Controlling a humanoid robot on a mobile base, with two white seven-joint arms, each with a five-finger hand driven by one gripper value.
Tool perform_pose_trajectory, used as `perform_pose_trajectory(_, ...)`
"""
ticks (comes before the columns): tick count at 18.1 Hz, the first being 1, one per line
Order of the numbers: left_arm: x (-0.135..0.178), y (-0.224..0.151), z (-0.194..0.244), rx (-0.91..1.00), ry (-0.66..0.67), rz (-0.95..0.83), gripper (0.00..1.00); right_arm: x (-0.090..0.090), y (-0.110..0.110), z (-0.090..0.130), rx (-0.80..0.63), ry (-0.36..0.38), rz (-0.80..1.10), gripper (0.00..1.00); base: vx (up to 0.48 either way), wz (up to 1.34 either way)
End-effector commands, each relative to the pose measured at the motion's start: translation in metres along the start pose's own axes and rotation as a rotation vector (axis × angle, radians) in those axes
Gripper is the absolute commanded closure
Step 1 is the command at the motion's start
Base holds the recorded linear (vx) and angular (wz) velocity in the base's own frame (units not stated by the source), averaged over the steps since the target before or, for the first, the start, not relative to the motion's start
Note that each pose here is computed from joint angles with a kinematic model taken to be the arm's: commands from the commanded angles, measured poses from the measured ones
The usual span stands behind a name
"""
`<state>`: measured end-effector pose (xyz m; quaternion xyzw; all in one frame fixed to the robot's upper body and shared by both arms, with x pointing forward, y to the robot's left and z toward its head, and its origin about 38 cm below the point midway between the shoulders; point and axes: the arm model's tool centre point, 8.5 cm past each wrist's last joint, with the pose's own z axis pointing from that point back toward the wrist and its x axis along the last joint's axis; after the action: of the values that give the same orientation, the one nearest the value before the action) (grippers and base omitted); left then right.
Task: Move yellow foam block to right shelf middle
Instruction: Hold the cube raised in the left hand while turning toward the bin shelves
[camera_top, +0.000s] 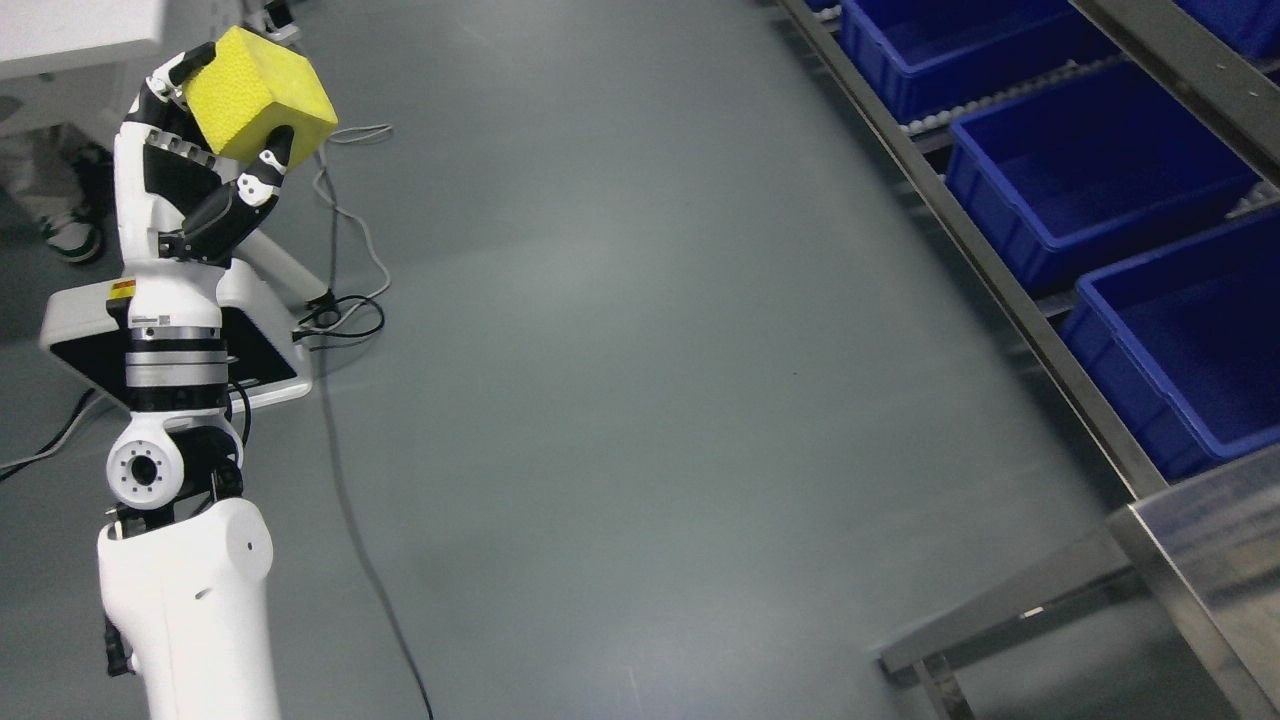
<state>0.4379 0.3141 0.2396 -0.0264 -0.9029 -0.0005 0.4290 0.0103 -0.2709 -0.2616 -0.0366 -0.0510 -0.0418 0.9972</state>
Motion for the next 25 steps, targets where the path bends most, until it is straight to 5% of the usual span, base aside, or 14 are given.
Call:
perform_pose_trajectory(1,-0.003,-0.003,0.006,-0.025,0.017,-0.012,0.65,0.008,-0.011,-0.001,-0.017,-0.02,0.002,0.0,0.051,0.72)
perform_pose_trajectory(25,-0.027,-0.01,0.002,-0.037,0.087,0.018,0.65,0.009,-0.011,-0.001,-0.017,-0.021,0.002,0.0,0.023,0.11)
